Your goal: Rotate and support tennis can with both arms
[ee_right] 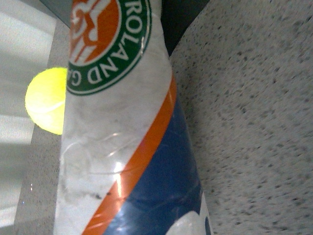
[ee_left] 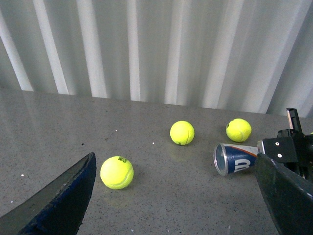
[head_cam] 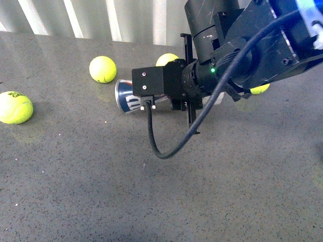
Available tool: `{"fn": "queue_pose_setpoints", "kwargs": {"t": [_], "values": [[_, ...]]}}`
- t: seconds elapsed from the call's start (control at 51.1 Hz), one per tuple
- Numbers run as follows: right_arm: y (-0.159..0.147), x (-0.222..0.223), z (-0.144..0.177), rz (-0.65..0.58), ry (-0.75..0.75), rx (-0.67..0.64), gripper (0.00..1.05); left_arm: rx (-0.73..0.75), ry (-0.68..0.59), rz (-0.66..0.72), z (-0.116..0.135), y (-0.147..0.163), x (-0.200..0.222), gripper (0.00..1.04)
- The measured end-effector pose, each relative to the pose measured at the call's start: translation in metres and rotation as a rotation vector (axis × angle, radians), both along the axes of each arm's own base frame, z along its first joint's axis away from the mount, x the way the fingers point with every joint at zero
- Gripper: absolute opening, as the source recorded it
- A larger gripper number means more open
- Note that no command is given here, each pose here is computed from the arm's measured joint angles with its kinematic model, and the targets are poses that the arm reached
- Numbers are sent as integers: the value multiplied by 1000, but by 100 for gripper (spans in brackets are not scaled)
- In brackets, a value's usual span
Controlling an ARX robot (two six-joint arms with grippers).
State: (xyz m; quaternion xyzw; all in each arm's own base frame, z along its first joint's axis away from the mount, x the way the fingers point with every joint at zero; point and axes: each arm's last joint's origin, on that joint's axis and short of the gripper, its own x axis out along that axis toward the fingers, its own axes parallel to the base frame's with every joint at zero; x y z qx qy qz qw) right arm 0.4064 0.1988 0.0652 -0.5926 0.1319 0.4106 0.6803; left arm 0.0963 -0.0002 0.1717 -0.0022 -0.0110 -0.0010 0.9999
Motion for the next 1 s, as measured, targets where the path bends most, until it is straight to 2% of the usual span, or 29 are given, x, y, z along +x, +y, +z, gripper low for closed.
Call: {"fn": "queue_pose_setpoints", "kwargs": {"t": [0.078, 0.215, 0.372, 0.411, 0.529, 0.568, 0.842, 0.999], "values": [[6, 2, -7, -54, 33, 43, 15, 0, 0, 0, 0, 0, 0, 98], [8, -6, -21, -113, 108, 62, 41, 0, 0, 0, 0, 0, 0, 98], [4, -17, -30, -123, 143, 60, 63, 0, 0, 0, 0, 0, 0, 98], [3, -19, -32, -131, 152, 65, 68, 0, 0, 0, 0, 0, 0, 98], [-2, -27, -26, -143, 171, 117, 93, 0, 0, 0, 0, 0, 0, 98], [-3, -28, -26, -146, 173, 124, 98, 0, 0, 0, 0, 0, 0, 98], [-11, -42, -21, -128, 199, 165, 97, 0, 0, 0, 0, 0, 0, 98], [-13, -47, 4, -134, 173, 261, 97, 0, 0, 0, 0, 0, 0, 98]]}}
